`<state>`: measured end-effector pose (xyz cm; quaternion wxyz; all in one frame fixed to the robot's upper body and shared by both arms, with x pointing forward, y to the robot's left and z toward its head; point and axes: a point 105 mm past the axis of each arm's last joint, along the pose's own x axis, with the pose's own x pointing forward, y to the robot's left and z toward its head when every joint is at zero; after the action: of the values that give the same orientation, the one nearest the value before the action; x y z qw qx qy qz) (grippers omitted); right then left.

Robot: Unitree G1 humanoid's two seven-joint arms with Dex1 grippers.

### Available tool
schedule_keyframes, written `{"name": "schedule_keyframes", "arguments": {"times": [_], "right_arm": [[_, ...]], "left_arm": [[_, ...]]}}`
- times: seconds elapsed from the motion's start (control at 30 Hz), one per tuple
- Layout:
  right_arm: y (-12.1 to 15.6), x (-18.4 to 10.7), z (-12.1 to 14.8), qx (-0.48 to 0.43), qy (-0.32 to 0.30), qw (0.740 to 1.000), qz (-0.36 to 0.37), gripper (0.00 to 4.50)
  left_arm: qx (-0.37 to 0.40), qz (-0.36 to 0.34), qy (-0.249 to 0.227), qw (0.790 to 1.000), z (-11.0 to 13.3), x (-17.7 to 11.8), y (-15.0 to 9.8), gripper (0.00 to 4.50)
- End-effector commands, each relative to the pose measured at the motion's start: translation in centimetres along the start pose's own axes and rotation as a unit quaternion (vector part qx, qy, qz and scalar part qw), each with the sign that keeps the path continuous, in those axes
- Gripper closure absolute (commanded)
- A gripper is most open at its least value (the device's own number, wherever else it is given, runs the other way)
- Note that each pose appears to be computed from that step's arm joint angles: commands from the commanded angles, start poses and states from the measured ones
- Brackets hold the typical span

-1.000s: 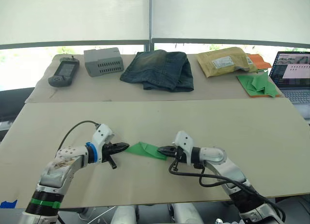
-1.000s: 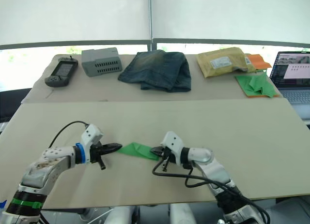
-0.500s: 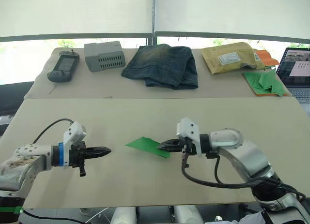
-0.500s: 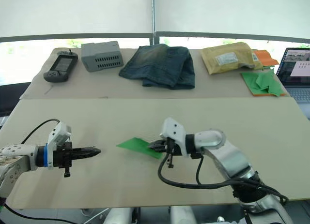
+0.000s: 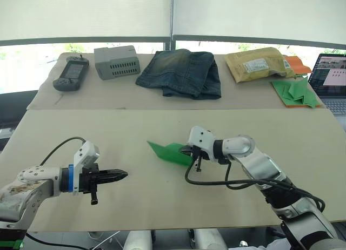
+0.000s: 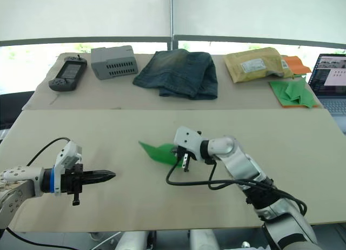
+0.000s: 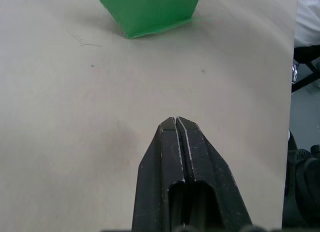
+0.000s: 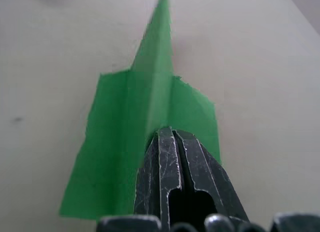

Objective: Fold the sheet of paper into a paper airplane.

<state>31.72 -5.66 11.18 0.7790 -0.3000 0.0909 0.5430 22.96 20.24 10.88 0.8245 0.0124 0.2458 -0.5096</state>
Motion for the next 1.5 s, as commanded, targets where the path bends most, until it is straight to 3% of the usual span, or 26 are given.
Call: {"name": "schedule_keyframes", "arguments": {"times": [0.03, 0.23, 0.47, 0.7, 0.83, 1.13, 1.23, 1.37, 1.43, 1.5], "right_arm": [[-2.4, -1.5, 3.0, -0.016, -0.052, 0.998, -0.034, 4.47], [-2.3, -3.4, 5.3, 0.018, -0.087, 0.996, -0.005, 4.47], [-1.2, -2.5, 5.9, 0.047, -0.044, 0.998, -0.012, 2.21], [0.2, -0.5, 5.5, 0.111, -0.005, 0.994, -0.002, 2.21], [0.0, 0.6, 5.0, 0.131, 0.036, 0.990, -0.039, 2.21], [0.9, 1.6, 4.3, 0.147, 0.074, 0.986, -0.001, 2.21], [1.1, 2.0, 4.1, 0.153, 0.078, 0.985, 0.002, 2.99], [1.1, 2.0, 4.0, 0.151, 0.079, 0.985, 0.005, 4.37], [1.0, 1.7, 4.0, 0.147, 0.078, 0.986, 0.003, 4.45], [0.3, 0.8, 4.2, 0.135, 0.073, 0.988, -0.008, 4.45]], "left_arm": [[0.015, -0.006, -0.007, 1.000, 0.5, 0.6, -0.2, 4.50], [0.021, -0.010, -0.007, 1.000, 0.6, 1.3, -0.1, 4.50], [0.016, -0.008, 0.015, 1.000, -0.6, 2.1, 0.0, 4.50], [0.016, -0.004, 0.015, 1.000, -0.5, 2.1, 0.2, 4.50], [0.013, 0.001, 0.014, 1.000, -0.4, 2.1, 0.5, 4.50], [0.035, 0.003, -0.017, 0.999, 0.9, 2.1, 0.4, 4.50], [0.053, 0.019, -0.028, 0.998, 1.4, 2.0, 0.8, 4.50], [0.071, 0.030, -0.046, 0.996, 2.3, 1.9, 1.0, 4.50], [0.074, 0.032, -0.057, 0.995, 2.8, 1.9, 1.1, 4.50], [0.074, 0.022, -0.105, 0.991, 4.7, 1.9, 0.7, 4.50]]}}
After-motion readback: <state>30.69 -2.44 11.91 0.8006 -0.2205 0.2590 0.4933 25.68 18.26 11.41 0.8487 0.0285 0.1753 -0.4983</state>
